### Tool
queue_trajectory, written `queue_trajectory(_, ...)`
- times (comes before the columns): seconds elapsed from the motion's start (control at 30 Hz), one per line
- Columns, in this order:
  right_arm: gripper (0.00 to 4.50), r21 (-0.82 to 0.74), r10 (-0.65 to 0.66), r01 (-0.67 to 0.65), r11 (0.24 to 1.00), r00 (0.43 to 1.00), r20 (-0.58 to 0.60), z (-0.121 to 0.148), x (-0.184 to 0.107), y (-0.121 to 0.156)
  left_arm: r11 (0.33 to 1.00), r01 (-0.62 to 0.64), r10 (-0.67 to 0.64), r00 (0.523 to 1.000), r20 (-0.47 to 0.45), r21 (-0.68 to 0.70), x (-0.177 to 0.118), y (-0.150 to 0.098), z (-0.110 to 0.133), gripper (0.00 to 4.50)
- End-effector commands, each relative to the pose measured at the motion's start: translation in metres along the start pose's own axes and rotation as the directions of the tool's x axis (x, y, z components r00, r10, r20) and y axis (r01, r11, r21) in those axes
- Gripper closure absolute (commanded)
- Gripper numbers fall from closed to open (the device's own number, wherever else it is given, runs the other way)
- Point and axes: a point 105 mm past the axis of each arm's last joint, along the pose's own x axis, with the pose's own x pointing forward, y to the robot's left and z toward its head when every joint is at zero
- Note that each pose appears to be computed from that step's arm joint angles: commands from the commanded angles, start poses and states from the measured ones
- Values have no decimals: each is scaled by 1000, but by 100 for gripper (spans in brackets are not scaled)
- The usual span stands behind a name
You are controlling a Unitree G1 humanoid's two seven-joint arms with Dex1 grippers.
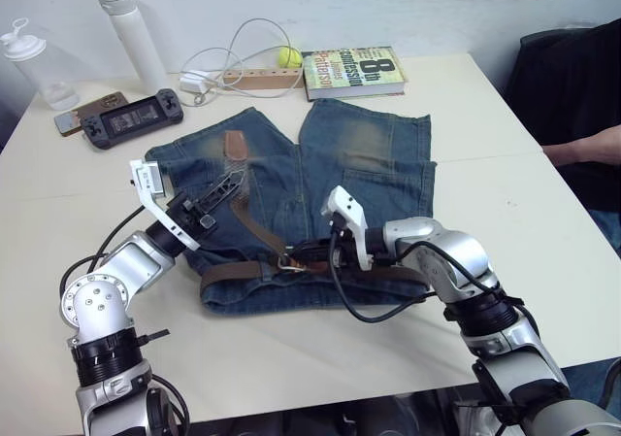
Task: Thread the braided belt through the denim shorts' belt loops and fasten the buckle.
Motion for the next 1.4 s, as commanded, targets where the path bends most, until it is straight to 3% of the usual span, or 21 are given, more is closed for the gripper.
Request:
queue_trajectory(0.03,447,-18,27,-26,999,998,60,19,-6,3,1000,8,-8,1000,3,3,-3,2,-3,450)
queue_trajectory(0.23,447,5,35,-36,999,997,70,19,-6,3,998,-63,64,997,45,-7,-7,19,0,450)
queue_trajectory(0.57,447,30,70,-70,997,998,7,-12,13,10,980,-197,198,978,61,-34,-23,50,-9,450)
queue_trajectory(0.77,447,37,35,-35,999,999,-22,-23,20,1,982,-185,186,982,33,-44,-25,48,-18,450)
queue_trajectory(1.1,447,-24,68,-66,998,995,78,10,1,-1,967,-249,250,968,0,-58,-36,60,-29,450)
queue_trajectory(1.4,447,-54,52,-52,997,999,9,4,0,-8,970,-237,238,971,1,-56,-30,57,-32,450)
